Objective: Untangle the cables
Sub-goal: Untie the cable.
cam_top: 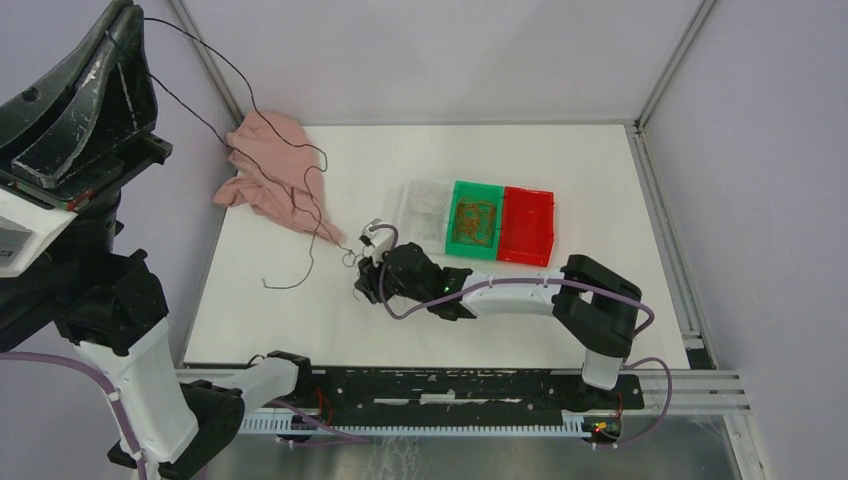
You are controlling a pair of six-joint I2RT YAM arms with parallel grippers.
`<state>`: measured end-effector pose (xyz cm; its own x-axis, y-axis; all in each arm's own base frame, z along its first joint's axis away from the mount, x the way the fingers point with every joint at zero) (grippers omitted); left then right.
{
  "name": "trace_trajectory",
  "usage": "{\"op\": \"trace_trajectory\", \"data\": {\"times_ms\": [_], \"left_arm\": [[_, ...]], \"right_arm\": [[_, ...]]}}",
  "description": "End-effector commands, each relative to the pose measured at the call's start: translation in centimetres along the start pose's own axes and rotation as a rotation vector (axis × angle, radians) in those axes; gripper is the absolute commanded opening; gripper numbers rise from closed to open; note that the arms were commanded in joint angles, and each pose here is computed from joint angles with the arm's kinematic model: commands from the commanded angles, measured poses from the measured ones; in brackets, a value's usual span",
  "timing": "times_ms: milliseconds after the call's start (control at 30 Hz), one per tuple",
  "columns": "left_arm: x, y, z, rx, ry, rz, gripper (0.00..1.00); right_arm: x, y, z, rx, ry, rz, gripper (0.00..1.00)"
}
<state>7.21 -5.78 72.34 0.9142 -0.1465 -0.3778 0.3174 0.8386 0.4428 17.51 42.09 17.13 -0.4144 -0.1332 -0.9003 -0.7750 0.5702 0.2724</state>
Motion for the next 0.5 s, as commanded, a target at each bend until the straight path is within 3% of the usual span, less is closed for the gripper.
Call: {"op": "trace_trajectory", "data": {"times_ms": [0, 300, 467], "left_arm": [[-1.4, 0.9, 0.6, -0.031, -0.064, 0.082, 0.03], [-5.4, 2.7, 1.0, -0.13, -0.203, 0.302, 0.03], [-8.6, 3.8, 0.8, -0.245, -0.342, 0.511, 0.03]], "right_arm": [[1.8, -0.8, 0.2, 0.032, -0.006, 0.035, 0.41], [5.6, -2.7, -0.9, 0.089, 0.049, 0.058, 0.4], [7.6, -3.9, -1.7, 0.13, 0.074, 0.064, 0.4]]}}
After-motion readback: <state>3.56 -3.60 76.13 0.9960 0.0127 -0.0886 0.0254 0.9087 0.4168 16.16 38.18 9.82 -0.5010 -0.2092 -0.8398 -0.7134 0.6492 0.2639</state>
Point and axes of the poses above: each gripper's point midway between its finger pads, its own z axis out along the fingers, its own y axis along the line the jaws close on, x = y × z, the point moved 8 cm from there along -z, back along the fingers, and after that the axes turned 1 degree about -z, right-handed, at the moved point
